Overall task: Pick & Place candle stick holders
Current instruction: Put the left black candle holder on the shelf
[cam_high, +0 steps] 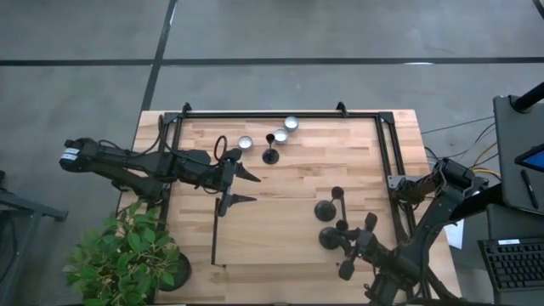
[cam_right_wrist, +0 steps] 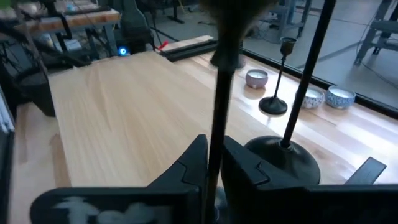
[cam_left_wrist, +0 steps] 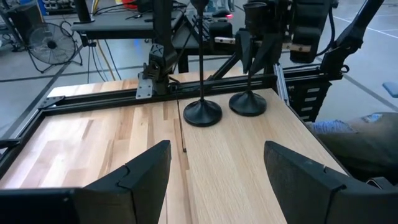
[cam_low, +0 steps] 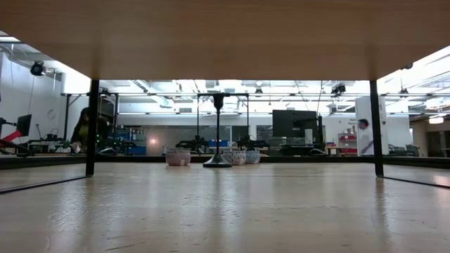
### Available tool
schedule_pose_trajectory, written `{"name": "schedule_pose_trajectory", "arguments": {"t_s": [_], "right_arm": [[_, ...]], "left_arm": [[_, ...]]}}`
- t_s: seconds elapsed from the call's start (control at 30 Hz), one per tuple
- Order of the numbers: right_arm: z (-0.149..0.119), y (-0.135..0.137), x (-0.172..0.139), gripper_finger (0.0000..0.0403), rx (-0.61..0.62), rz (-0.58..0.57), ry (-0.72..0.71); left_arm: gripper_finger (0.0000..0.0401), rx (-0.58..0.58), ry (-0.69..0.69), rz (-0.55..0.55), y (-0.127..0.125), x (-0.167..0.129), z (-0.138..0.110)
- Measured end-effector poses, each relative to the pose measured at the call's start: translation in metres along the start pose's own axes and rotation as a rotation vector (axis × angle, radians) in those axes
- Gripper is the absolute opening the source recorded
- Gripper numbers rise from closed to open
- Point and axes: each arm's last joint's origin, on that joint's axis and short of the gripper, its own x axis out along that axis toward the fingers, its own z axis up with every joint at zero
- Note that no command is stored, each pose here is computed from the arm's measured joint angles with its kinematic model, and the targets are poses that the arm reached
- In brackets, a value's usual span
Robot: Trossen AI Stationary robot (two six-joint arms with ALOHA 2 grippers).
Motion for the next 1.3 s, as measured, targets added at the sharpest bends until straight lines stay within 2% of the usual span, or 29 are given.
{"name": "schedule_pose_trajectory", "arguments": {"t_s": [0.33,0.87,1.3], "right_arm": [[0.0,-0.001,0.002,0.0089,-0.011,-0.009,-0.004],[0.003,-0.001,0.008,0.0018,-0.016,-0.026,-0.048],[0.004,-0.001,0.011,0.0018,-0.016,-0.033,-0.065]], "left_arm": [[0.0255,0.0,0.003,0.001,0.0,0.0,-0.001],[0.0255,0.001,-0.03,0.002,0.0,0.005,-0.015],[0.0255,0.001,-0.036,0.001,-0.001,0.005,-0.015]]}}
